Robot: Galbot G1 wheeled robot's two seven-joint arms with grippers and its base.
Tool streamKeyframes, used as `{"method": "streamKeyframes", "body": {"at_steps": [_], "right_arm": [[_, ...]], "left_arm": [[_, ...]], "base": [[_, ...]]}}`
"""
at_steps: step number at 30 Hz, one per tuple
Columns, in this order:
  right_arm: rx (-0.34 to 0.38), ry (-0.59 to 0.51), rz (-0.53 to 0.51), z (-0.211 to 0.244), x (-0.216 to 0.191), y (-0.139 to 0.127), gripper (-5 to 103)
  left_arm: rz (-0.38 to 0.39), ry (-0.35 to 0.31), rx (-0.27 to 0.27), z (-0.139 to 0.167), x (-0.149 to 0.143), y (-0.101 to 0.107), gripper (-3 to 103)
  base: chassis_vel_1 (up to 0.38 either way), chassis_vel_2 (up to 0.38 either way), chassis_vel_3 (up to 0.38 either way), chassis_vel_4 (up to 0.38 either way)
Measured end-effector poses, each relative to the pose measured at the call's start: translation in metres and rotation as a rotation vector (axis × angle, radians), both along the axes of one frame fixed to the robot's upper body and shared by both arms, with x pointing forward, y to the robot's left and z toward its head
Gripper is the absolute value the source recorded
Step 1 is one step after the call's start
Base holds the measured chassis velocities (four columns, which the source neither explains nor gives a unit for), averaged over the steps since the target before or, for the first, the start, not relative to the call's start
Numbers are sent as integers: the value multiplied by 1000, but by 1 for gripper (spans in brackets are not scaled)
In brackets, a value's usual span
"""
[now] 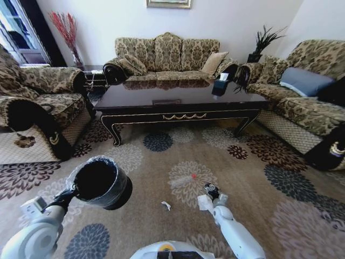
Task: Move to the front of the table and pick up the trash from the floor, then place it into the trash bin.
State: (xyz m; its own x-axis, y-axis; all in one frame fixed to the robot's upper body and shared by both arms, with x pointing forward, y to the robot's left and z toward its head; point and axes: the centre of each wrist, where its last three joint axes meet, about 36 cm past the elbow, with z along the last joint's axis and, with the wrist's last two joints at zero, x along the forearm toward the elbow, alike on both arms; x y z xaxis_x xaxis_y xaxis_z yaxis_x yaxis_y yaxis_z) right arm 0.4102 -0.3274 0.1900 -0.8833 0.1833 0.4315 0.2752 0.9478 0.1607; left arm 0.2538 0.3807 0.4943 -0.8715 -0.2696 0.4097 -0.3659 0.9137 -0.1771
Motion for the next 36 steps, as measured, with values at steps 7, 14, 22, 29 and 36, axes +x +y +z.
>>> {"method": "streamKeyframes", "body": {"at_steps": [7, 14, 22, 29, 36], "right_arm": [[-49, -2, 13, 0, -1, -9, 68], [-45, 43, 7, -22, -5, -10, 90], [-22, 55, 20, -37, 2, -3, 100], [-43, 66, 28, -45, 7, -1, 100], [-80, 87, 36, -52, 7, -7, 100]], "left_arm": [[-8, -6, -6, -1, 2, -3, 4], [-4, -1, 3, 0, 0, 0, 4], [3, 1, 4, 1, -4, 0, 4], [6, 1, 6, 1, -5, 1, 4], [6, 2, 8, 1, -5, 1, 4]], "base": [[0, 0, 0, 0], [0, 0, 0, 0], [0, 0, 0, 0], [0, 0, 0, 0], [0, 0, 0, 0]]}}
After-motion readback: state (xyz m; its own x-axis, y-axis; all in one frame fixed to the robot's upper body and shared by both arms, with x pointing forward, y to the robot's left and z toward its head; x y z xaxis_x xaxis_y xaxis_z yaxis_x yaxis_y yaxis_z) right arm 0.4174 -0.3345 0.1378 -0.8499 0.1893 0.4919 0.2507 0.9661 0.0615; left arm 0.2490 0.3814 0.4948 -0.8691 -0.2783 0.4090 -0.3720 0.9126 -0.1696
